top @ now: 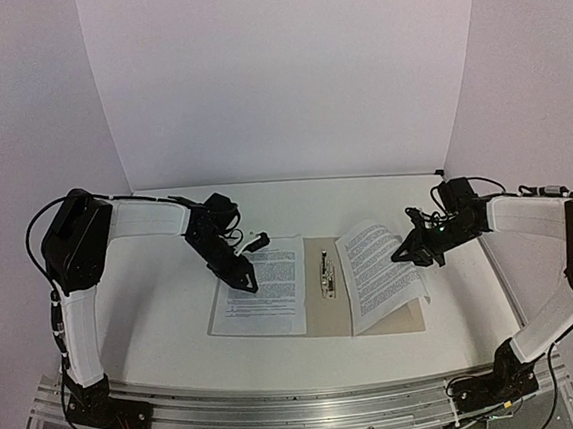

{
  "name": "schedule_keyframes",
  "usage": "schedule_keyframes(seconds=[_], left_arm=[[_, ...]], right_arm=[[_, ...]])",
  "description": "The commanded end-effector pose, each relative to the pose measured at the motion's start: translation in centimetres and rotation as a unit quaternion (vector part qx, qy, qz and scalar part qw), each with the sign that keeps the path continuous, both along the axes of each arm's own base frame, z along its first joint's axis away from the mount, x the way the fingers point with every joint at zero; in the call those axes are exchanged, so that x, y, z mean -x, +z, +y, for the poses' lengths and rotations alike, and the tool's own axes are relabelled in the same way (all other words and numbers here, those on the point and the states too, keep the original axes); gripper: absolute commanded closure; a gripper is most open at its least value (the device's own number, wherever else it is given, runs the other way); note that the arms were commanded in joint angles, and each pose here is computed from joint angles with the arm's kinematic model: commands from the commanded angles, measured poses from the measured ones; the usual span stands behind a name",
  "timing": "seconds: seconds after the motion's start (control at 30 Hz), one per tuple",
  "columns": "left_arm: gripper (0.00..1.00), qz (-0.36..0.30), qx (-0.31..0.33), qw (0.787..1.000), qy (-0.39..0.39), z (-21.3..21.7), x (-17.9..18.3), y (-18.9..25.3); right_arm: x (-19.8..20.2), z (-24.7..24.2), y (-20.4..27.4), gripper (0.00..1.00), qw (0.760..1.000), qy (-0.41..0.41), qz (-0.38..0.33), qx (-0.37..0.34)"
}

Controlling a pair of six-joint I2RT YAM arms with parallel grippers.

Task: Put the files into the folder

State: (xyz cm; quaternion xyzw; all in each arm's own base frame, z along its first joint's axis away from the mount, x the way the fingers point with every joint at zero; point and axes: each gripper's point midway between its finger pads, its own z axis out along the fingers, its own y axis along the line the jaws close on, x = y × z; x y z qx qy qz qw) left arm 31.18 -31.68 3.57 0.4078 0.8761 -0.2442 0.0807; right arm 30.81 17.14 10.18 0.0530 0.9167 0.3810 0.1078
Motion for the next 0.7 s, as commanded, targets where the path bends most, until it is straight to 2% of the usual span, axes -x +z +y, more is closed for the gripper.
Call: schedule_keyframes(seconds=[0.0,0.3,0.67], left_arm=[[0.60,-0.011,0.011,1.000,0.002,-0.7,-0.9,0.2],[0.60,-0.014,0.010,1.000,0.002,-0.7,-1.0,0.2],[0.59,-0.011,0.008,1.000,0.002,-0.6,-0.8,-0.1]], right_arm=[[-0.2,1.0,1.4,0.91,0.999,0.023,-0.001,-0.049],[-0.7,1.8,0.3,0.91,0.995,0.000,0.006,-0.100],[-1.1,1.5,-1.8,0.91,0.994,-0.033,0.015,-0.104]])
